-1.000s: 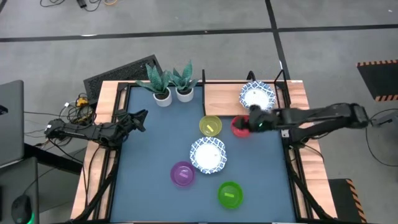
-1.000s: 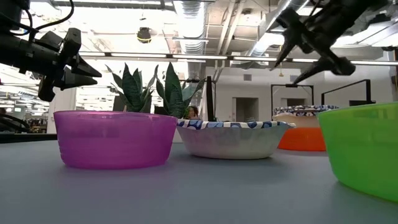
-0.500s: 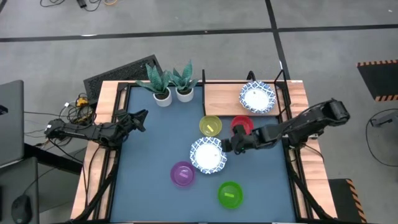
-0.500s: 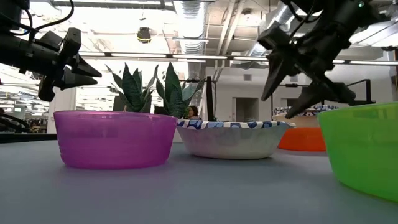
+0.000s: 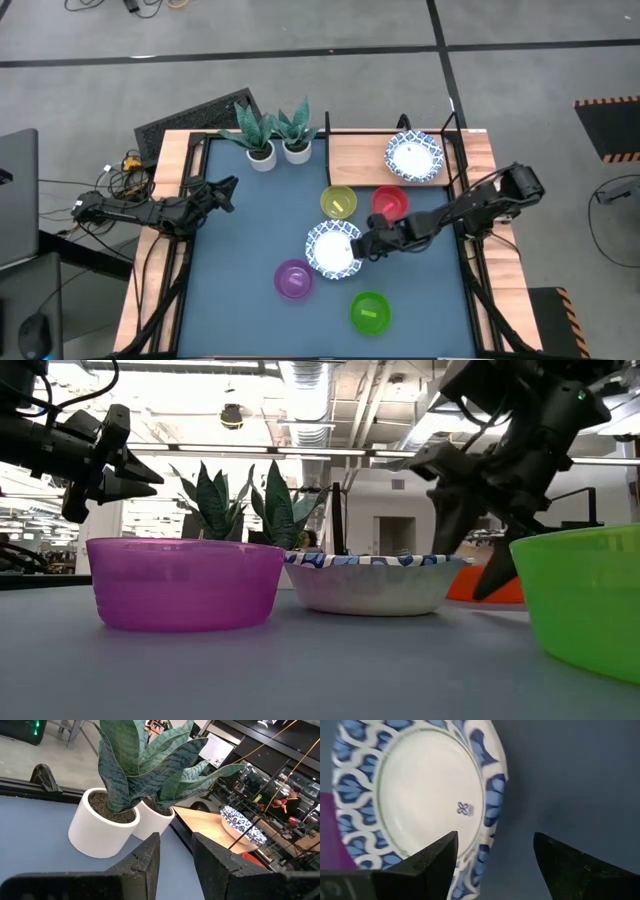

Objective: Place and stack bowls onto a shelf
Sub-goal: Stack the white patterned bowl on the white patterned bowl on the shelf

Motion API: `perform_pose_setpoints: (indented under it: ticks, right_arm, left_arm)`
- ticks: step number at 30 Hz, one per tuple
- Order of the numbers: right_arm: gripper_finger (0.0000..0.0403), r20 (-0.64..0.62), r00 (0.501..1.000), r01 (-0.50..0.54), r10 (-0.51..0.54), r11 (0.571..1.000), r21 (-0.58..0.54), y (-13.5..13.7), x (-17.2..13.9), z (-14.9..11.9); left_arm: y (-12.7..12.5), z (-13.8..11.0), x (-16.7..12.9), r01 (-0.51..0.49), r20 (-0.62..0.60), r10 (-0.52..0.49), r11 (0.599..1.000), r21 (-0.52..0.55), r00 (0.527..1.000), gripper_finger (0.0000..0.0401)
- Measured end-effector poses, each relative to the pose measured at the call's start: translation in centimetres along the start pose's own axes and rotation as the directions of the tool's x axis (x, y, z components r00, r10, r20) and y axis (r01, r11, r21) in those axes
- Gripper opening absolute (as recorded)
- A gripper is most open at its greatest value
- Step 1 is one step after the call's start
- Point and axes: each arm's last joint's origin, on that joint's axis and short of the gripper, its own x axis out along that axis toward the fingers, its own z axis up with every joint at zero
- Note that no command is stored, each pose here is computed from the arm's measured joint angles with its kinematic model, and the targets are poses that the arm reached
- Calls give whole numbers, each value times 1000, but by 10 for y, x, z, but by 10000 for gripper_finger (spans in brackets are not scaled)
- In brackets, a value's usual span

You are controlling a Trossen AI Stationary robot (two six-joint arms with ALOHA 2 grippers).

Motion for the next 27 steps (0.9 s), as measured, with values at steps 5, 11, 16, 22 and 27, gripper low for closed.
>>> perform_pose_setpoints:
  ticks: [5, 11, 16, 22, 27]
  right_arm:
    - [270, -21, 1000, 13, -13, 1000, 0, -1, 4, -1]
    - [186, -19, 1000, -10, 10, 1000, 5, 1, 2, -1]
    - [76, -18, 999, -26, 26, 1000, 8, 2, 2, -1]
    - [21, -16, 997, -70, 70, 997, 15, 7, 1, 0]
    - [26, -31, 991, -130, 130, 991, 24, 19, -3, 1]
  left_arm:
    - [0, 0, 0, 0, 0, 0, 1000, 0, 1000, 98]
    - [0, 0, 0, 0, 0, 0, 1000, 1, 1000, 98]
    - [0, 0, 0, 0, 0, 0, 1000, 1, 1000, 98]
    - [0, 0, 0, -1, 0, 1, 1000, 1, 1000, 98]
    - [0, 0, 0, -1, 1, 1, 1000, 1, 1000, 98]
